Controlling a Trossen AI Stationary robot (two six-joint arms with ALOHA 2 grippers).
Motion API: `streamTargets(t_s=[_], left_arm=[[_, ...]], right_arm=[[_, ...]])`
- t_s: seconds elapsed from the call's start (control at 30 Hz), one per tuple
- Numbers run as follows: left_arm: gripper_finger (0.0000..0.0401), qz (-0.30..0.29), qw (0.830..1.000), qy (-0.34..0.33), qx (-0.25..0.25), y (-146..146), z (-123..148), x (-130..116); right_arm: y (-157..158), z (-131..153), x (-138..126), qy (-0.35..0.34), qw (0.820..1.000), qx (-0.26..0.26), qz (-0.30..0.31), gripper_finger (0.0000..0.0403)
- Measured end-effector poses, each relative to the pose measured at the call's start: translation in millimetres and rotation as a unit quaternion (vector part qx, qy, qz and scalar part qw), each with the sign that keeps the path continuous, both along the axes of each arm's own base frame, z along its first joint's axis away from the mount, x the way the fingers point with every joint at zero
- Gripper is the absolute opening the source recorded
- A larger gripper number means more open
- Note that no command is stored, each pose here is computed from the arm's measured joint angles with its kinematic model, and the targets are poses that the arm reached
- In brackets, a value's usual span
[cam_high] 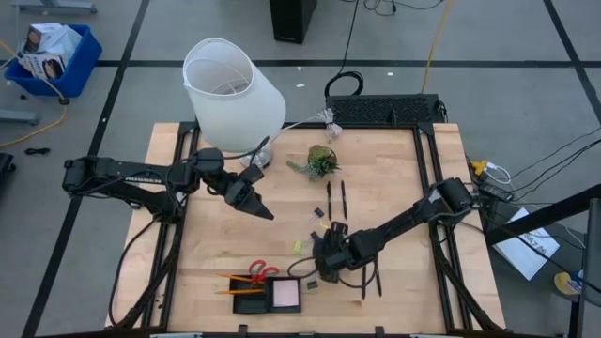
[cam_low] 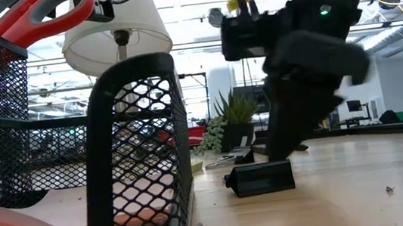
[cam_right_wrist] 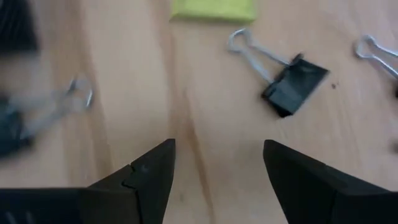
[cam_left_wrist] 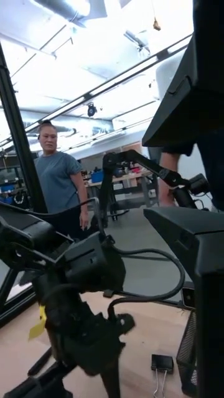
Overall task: Pick and place office supplies into organizer
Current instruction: Put the middle black binder clip into the mesh desk organizer
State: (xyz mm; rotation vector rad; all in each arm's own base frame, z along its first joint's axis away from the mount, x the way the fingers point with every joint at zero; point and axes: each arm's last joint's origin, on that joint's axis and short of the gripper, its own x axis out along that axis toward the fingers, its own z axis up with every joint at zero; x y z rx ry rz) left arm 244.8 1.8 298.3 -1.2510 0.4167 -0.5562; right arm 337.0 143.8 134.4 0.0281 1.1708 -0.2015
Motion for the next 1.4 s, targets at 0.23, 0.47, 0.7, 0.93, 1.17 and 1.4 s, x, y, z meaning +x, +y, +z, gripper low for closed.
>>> streamTargets(t_s=[0.23, 0.47, 0.7, 0.93, 1.17, 1.4], left_arm=[[0.017, 0.014, 1.0, 0.0, 0.0, 0.7, 0.0, 0.5], [0.017, 0.047, 0.999, -0.002, 0.002, 2.2, 0.0, 1.6], [0.017, 0.082, 0.997, -0.003, 0.002, 3.9, 0.1, 2.6], [0.017, 0.103, 0.995, -0.006, 0.007, 3.2, 0.2, 3.3], [0.017, 0.114, 0.993, -0.006, 0.007, 1.6, 0.2, 3.7], [0.017, 0.114, 0.993, -0.005, 0.007, 1.6, 0.2, 3.8]], right_arm=[[-11.9, 29.1, 1.6, -0.014, 0.985, -0.048, 0.167, 0.024], [-36.0, 31.8, 13.2, -0.014, 0.963, -0.032, 0.266, 0.0233], [-53.9, 37.0, 20.2, -0.028, 0.941, -0.053, 0.334, 0.0227], [-70.0, 36.3, 23.5, -0.026, 0.932, -0.04, 0.359, 0.0228], [-82.0, 29.4, 23.9, -0.035, 0.934, -0.046, 0.352, 0.0227], [-80.2, 14.1, 14.7, -0.028, 0.936, -0.04, 0.35, 0.0227]])
